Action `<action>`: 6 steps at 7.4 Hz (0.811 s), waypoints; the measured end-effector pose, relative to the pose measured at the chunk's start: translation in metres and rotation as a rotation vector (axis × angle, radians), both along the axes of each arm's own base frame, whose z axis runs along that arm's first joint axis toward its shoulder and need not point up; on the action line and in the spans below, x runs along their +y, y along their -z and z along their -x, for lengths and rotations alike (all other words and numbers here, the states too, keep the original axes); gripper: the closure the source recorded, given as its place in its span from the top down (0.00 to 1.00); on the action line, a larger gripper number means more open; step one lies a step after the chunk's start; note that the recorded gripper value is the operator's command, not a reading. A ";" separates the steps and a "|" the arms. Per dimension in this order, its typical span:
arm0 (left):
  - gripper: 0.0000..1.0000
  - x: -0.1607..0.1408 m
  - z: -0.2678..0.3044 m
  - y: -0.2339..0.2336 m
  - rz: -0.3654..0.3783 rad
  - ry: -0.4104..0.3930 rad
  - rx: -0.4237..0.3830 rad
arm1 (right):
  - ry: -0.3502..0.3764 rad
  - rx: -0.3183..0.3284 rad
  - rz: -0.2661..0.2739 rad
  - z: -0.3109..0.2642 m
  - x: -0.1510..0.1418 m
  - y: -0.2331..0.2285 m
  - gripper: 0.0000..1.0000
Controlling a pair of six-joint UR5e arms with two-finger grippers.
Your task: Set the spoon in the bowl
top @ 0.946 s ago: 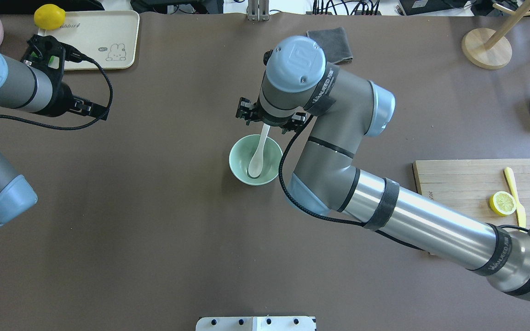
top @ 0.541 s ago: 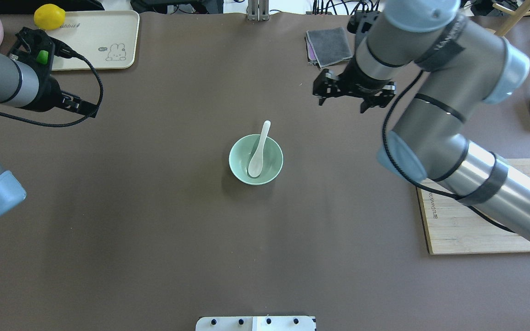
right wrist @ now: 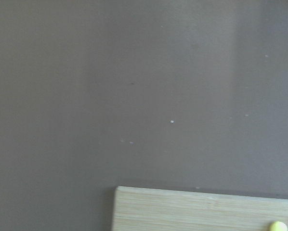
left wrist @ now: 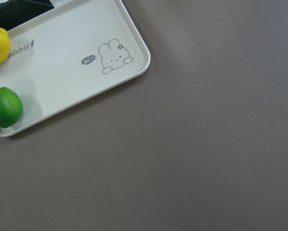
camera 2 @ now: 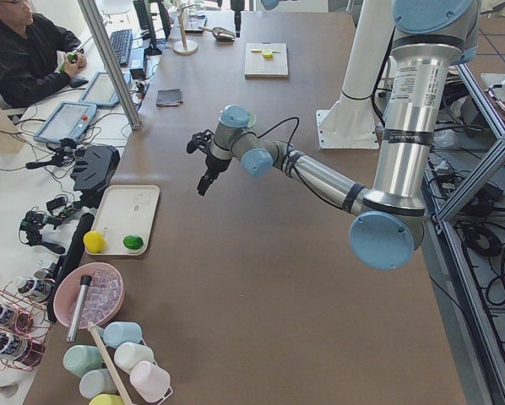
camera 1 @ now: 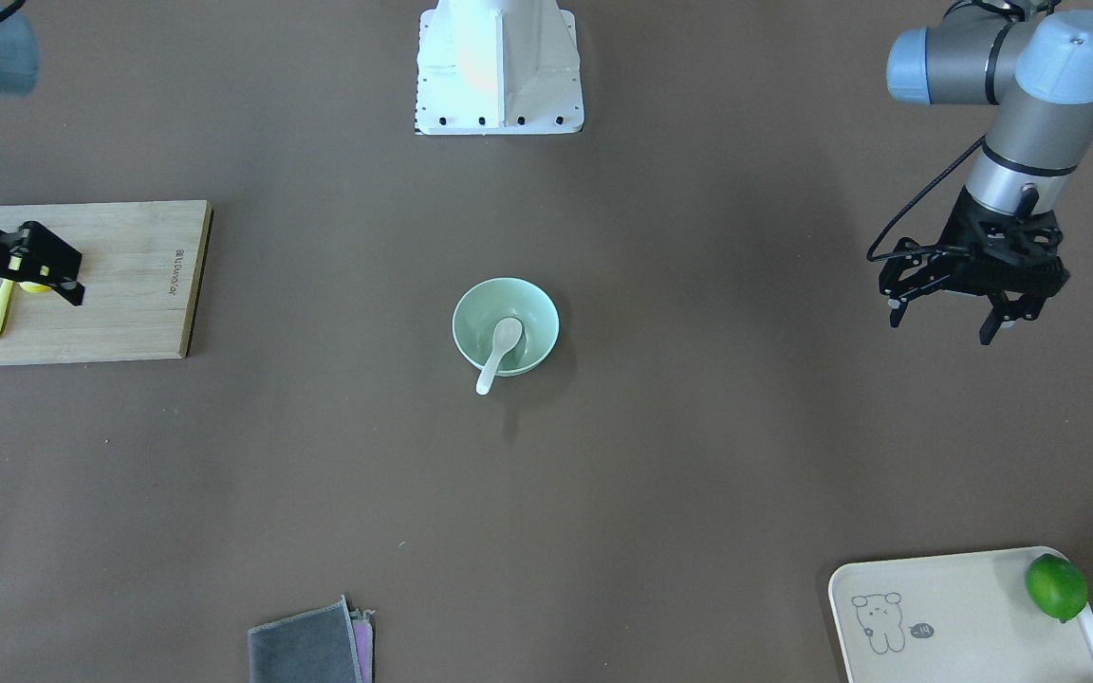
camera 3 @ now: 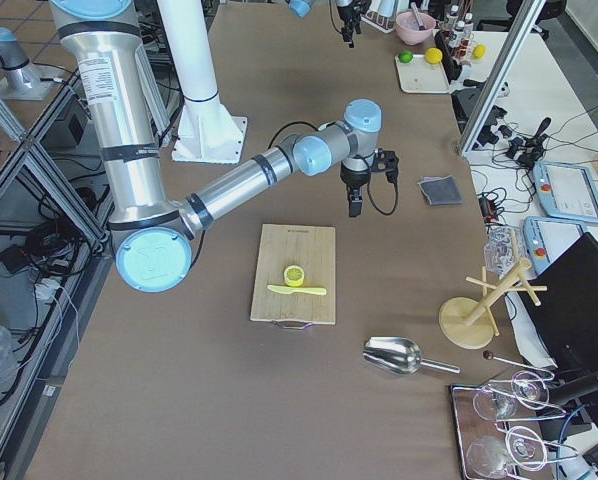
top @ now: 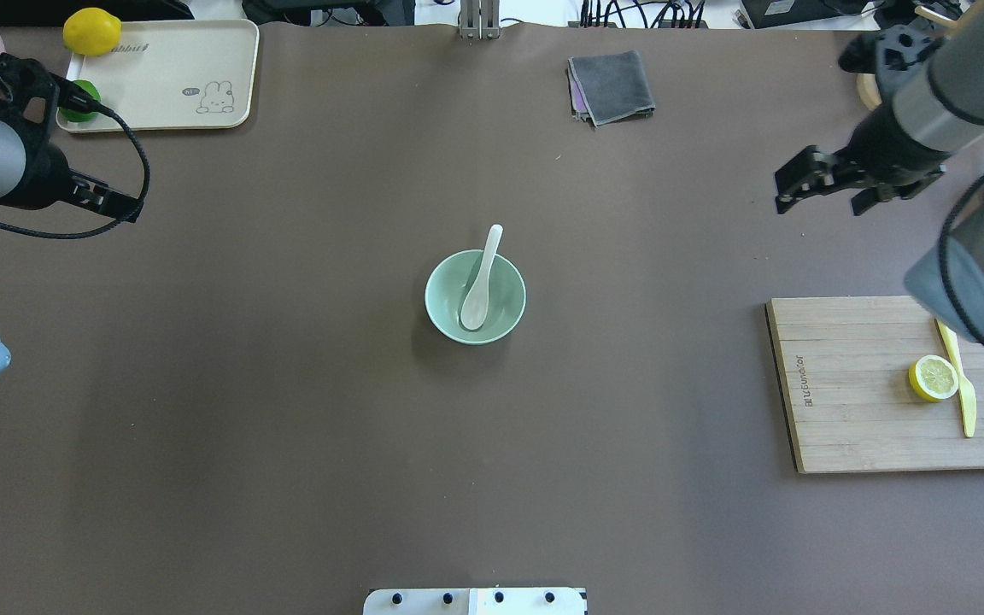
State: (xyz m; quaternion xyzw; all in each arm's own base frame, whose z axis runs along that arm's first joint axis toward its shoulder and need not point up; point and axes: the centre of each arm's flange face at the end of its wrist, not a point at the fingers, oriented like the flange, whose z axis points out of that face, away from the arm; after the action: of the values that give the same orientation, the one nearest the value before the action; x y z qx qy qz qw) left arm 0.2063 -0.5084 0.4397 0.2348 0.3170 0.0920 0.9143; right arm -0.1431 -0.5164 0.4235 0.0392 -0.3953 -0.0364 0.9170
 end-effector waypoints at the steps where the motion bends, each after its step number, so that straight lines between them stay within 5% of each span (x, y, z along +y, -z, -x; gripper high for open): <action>1: 0.98 -0.005 0.036 -0.019 0.050 0.003 0.036 | 0.025 0.014 -0.014 -0.036 -0.003 -0.036 1.00; 3: 0.98 0.003 0.121 -0.062 0.196 0.031 0.158 | 0.031 0.005 0.023 -0.101 -0.014 -0.111 1.00; 6: 0.98 0.050 0.207 -0.129 0.274 0.083 0.171 | -0.009 0.006 0.082 -0.163 0.000 -0.180 1.00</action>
State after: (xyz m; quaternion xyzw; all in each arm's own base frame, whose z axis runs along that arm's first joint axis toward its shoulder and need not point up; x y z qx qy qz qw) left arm -0.0007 -0.4589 0.5691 0.1278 0.3934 -0.0101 0.9104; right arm 0.0204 -0.5169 0.6037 0.0033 -0.3937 -0.0162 0.9191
